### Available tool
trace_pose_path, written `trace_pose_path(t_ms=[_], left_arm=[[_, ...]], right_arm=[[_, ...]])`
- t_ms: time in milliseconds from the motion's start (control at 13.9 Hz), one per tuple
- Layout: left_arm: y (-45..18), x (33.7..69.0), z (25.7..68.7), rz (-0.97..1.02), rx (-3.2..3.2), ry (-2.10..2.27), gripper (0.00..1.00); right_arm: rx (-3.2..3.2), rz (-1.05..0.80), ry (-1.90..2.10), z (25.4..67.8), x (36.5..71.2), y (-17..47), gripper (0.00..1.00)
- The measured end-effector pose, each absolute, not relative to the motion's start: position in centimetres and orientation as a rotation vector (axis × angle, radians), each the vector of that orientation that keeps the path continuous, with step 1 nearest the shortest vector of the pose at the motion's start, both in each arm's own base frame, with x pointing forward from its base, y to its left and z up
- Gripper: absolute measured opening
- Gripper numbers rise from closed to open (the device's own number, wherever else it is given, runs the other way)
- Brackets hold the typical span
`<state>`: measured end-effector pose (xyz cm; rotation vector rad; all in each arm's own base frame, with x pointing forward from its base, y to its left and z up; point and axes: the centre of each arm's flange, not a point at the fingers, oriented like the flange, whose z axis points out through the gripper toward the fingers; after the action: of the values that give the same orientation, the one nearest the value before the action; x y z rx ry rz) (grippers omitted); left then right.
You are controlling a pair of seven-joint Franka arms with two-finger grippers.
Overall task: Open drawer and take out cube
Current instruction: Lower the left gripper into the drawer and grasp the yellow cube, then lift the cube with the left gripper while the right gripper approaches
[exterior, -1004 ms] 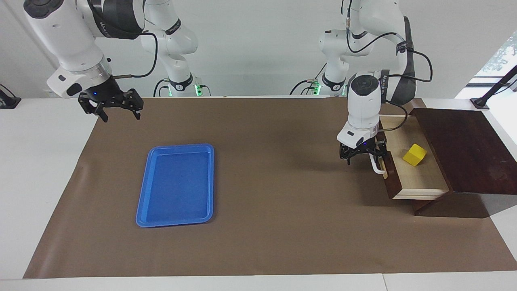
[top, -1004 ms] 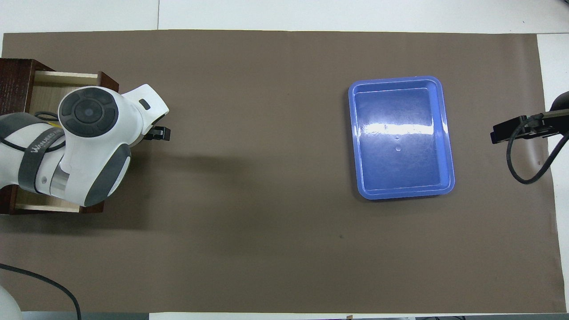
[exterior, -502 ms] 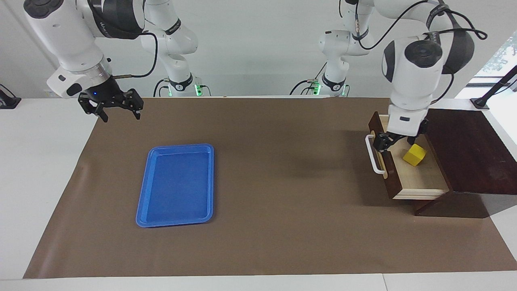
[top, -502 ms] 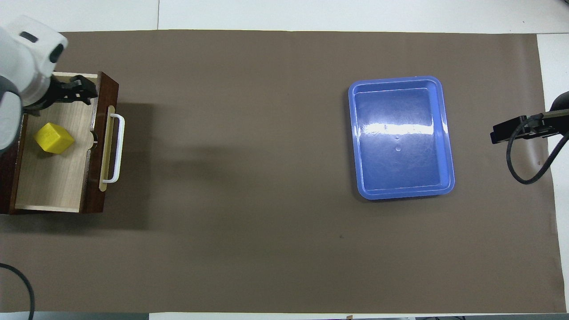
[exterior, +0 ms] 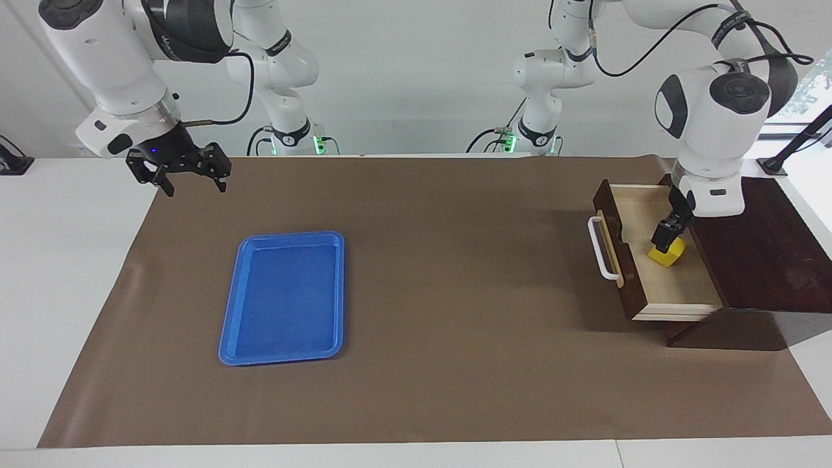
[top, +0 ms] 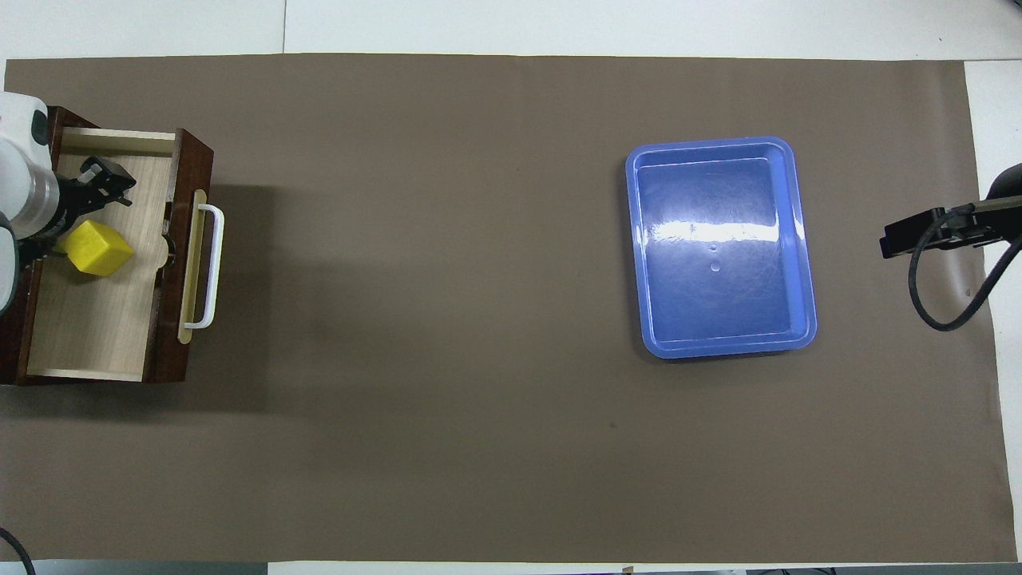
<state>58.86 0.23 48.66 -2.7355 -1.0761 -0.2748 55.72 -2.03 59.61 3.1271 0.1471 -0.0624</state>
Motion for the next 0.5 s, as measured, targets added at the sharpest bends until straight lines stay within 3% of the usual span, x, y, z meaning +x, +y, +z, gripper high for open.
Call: trace_pose_path(t_ms=[502], left_arm=[[2.8, 57.6, 44.5, -0.330, -2.611, -1.298, 1.00]], right_arm=[[3.127, -0.062, 0.149, 59.6, 55.7, -1.9, 1.00]])
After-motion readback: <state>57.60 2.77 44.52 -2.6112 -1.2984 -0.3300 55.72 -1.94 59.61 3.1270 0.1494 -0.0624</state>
